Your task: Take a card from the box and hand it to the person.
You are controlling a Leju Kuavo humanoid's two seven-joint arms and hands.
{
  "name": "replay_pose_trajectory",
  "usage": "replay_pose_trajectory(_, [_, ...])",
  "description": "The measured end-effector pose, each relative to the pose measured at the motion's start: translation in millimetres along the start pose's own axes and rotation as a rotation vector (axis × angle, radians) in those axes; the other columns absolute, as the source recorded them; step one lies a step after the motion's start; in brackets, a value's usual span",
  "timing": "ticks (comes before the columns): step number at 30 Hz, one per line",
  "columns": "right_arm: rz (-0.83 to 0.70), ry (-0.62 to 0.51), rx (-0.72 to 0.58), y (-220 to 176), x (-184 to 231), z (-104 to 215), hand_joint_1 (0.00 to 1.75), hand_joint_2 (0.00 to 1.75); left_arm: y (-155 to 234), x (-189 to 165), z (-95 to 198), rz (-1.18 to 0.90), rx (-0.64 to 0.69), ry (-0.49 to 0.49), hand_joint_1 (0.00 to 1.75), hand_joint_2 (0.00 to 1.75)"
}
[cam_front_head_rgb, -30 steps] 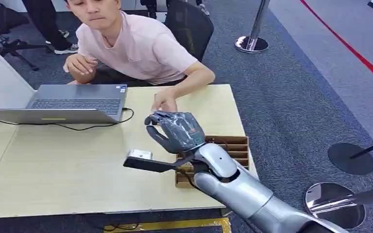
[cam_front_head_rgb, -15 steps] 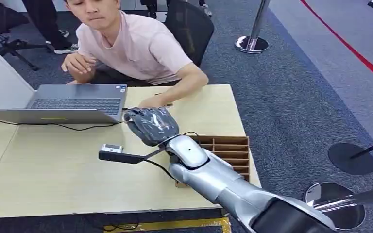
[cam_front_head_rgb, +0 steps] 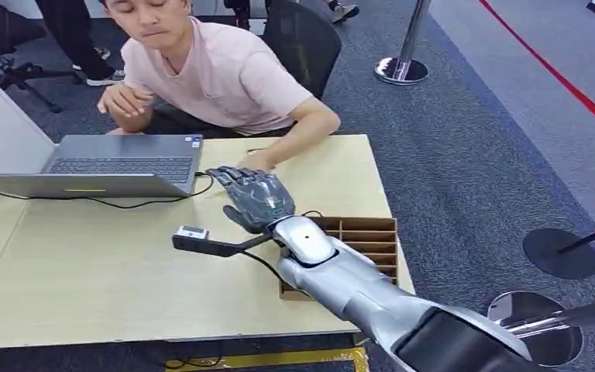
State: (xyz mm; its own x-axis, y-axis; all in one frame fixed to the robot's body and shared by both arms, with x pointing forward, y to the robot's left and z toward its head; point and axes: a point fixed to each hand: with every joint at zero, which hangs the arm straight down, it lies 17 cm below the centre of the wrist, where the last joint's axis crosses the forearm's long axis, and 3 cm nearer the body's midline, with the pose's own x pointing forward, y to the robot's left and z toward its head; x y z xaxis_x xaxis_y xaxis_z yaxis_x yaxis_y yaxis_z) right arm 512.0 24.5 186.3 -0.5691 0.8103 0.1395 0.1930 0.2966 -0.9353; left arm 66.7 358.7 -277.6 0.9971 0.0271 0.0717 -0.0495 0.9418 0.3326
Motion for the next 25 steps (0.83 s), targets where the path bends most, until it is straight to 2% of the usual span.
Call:
replay_pose_trajectory(9, [-0.002, 0.017, 0.008, 3, -6, 2, 0.0, 1.75, 0, 1, 0, -0.005, 0.0, -0.004, 0.0, 0.0])
replay_pose_trajectory(12, [-0.078, 0.029, 0.002, 1, -11, 1, 0.0, 1.75, 0, 1, 0, -0.005, 0.001, -0.004, 0.0, 0.0])
replay_pose_trajectory(16, [-0.458, 0.118, -0.042, -16, -34, -7, 0.0, 1.75, 1, 0, 0, 0.002, 0.004, 0.003, 0.0, 0.0])
replay_pose_trajectory(19, [-0.885, 0.234, -0.106, -41, -69, -17, 0.0, 1.75, 2, -2, 0, 0.008, 0.008, 0.012, 0.0, 0.0])
replay_pose_trajectory(21, [-1.1, 0.282, -0.176, -64, -97, -21, 0.0, 1.75, 2, -3, 0, 0.013, 0.009, 0.018, 0.0, 0.0])
replay_pose_trajectory(25, [-1.416, 0.349, -0.342, -95, -161, -12, 0.0, 1.75, 2, -3, 0, 0.018, 0.009, 0.022, 0.0, 0.0])
